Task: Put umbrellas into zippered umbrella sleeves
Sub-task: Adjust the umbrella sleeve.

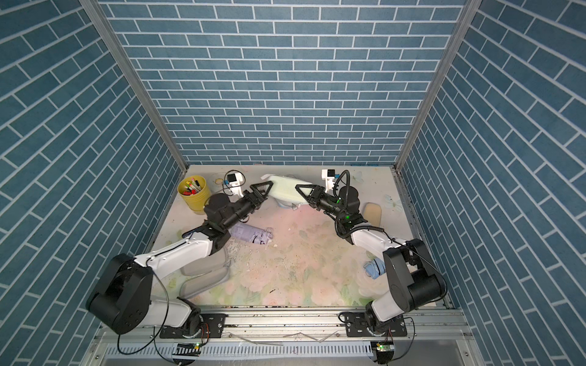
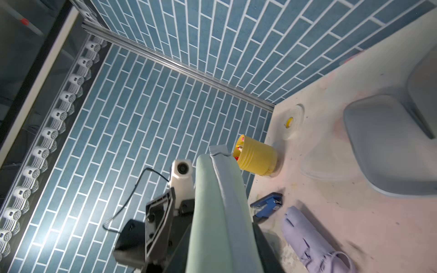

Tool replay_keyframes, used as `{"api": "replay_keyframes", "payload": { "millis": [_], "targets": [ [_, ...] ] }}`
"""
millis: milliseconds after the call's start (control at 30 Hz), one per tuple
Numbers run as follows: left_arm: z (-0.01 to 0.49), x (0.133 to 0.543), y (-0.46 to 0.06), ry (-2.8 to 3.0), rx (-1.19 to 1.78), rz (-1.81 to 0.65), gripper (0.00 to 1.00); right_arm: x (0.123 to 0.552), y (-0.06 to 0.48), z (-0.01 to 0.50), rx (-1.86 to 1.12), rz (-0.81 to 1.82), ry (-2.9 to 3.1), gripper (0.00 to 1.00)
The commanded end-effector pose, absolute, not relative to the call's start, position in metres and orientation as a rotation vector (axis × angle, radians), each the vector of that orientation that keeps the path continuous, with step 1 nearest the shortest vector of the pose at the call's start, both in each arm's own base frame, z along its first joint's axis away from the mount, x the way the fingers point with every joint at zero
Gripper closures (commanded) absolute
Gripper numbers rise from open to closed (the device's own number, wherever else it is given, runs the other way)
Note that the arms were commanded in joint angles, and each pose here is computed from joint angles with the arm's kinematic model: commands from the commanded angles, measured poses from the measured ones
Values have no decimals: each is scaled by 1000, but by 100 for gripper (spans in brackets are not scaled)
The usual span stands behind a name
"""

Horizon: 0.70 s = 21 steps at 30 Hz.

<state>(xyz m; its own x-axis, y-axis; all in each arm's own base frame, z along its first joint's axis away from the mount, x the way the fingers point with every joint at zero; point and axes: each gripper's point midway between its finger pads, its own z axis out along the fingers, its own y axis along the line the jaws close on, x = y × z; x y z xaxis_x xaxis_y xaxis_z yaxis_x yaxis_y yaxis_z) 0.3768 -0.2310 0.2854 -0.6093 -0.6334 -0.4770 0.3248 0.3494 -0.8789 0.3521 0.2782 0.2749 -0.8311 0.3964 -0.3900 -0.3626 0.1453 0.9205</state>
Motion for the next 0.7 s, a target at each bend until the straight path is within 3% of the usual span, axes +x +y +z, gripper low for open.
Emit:
{"api": "replay_keyframes", "payload": {
  "millis": [0,200,467,667],
  "targets": [
    [271,331,-239,2038,27,-1408,19,324,276,297,-215,1763,1897,81],
    [275,318,-236,2078,105,-1441,15,312,279,297,-295,1804,1924,83],
    [242,313,-239,2164,93,-1452,15,304,281,314,-332,1846,1879,84],
    [261,328,-256,2036,77,-1561,19,286,298,316,-434,1923,1890,84]
  ]
}}
